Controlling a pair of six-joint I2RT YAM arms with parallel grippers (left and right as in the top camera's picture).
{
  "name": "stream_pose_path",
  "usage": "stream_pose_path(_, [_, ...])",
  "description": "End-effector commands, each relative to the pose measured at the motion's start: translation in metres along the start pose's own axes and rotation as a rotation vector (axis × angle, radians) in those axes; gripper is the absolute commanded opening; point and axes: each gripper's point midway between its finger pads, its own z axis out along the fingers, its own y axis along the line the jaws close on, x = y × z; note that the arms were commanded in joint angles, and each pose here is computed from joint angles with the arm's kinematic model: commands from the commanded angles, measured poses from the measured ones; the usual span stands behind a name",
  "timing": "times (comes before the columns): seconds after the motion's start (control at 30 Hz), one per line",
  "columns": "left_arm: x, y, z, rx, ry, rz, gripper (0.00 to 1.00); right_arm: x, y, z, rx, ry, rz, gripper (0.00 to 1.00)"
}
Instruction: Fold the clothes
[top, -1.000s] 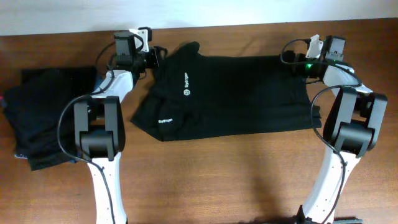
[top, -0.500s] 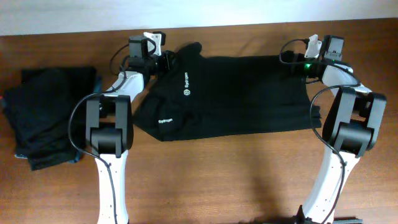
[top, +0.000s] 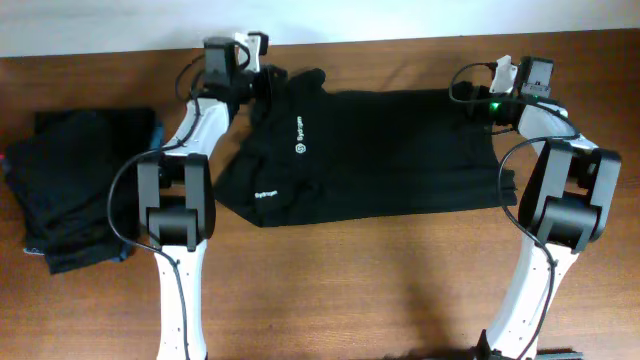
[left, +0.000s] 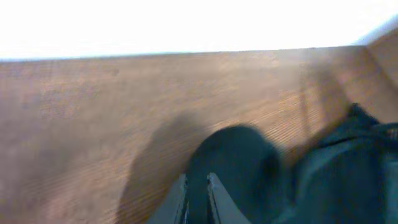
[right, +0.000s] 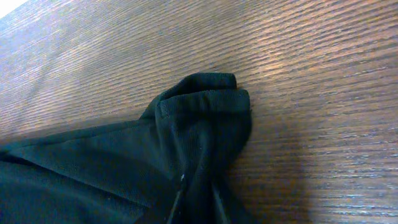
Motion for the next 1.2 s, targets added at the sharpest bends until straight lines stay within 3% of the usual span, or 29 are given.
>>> stream_pose_path(0.0, [-0.024,-0.012,-0.008,0.051,-0.016,0.011,0.11,-0.007,0.012,-0.010,-0.012,-0.009,-0.009,0.18])
stream_pose_path(0.1, [-0.027,-0.012,-0.011,0.035,-0.008,0.002,0.12,-0.007,0.012,-0.010,-0.012,-0.008,-0.008,0.18])
stream_pose_path(0.2, [-0.008,0.001,-0.007,-0.027,0.051,-0.031,0.18,-0.007,0.012,-0.010,-0.012,-0.008,-0.008,0.18])
stream_pose_path(0.3, [0.012,0.002,0.001,-0.028,0.102,-0.022,0.38,-0.007,0.012,-0.010,-0.012,-0.008,-0.008,0.18])
stream_pose_path(0.43, [0.031,-0.001,0.015,-0.027,0.139,-0.023,0.46,-0.006,0.012,-0.010,-0.012,-0.005,-0.007,0.18])
stream_pose_path(0.83, [0.043,0.012,0.029,-0.186,0.157,0.084,0.44,-0.005,0.012,-0.010,-0.011,0.002,-0.003,0.18])
stream_pose_path(0.93, [0.043,0.014,0.029,-0.186,0.157,0.087,0.36,-0.004,0.012,-0.010,-0.011,0.004,-0.002,0.18])
stream_pose_path(1.07, [0.043,0.015,0.029,-0.193,0.156,0.087,0.17,-0.004,0.012,-0.010,-0.011,0.006,-0.001,0.19])
stream_pose_path(1.17, [0.043,0.015,0.029,-0.194,0.156,0.088,0.13,-0.004,0.012,-0.010,-0.011,0.005,-0.002,0.19])
